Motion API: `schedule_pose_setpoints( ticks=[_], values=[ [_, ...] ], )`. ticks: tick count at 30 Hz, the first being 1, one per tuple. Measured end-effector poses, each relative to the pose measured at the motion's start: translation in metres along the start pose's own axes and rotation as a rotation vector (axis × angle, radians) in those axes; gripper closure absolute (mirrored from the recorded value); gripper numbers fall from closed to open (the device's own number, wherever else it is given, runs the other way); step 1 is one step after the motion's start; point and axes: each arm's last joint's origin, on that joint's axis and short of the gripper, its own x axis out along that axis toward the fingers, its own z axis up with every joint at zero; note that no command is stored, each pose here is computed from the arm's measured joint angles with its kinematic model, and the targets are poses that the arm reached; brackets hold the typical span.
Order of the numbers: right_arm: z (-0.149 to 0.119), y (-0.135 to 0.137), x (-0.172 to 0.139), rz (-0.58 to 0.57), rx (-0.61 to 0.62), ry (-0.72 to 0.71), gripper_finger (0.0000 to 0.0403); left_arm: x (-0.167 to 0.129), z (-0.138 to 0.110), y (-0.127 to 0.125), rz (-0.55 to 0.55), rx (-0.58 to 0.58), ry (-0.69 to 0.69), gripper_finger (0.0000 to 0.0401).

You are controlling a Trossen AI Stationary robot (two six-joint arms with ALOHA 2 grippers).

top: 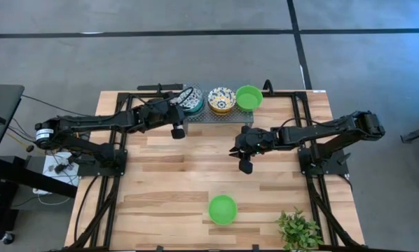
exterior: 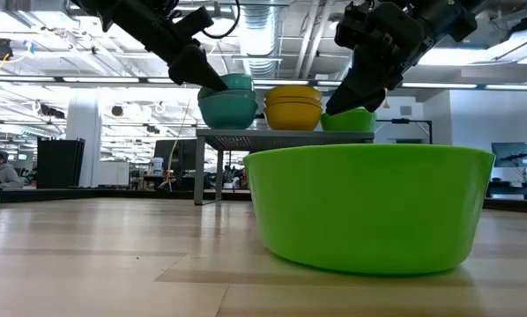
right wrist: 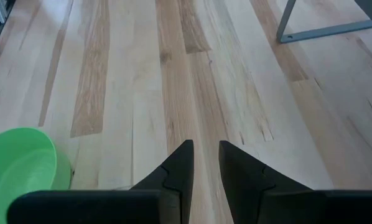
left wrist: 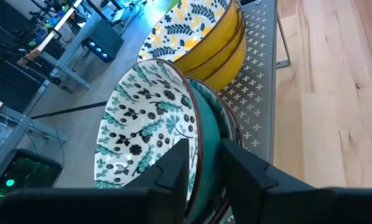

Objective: Pick & Place Mini bowls
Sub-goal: Stack the blue patterned bowl on the blue patterned bowl on the shelf, then stack the green bowl on the green bowl on the shelf

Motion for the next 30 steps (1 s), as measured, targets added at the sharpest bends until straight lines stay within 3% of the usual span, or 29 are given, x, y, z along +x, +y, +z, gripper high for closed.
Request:
schedule_pose_setpoints(
  ticks=[9,19,30],
  values=[
    [0.000,0.000,0.000,0.000,0.001,-0.001,0.0331,0.000,0.002,0.001,0.012,-0.006,-0.014,0.0293],
    [0.000,0.001,0.000,0.002,-0.001,0.000,0.0331,-0.001,0.005,-0.003,0.006,0.001,-0.032,0.0229],
    [-0.004,0.007,0.012,0.020,-0.015,0.027,0.0324,-0.016,0.021,-0.025,0.067,0.113,-0.038,0.0197]
  ],
)
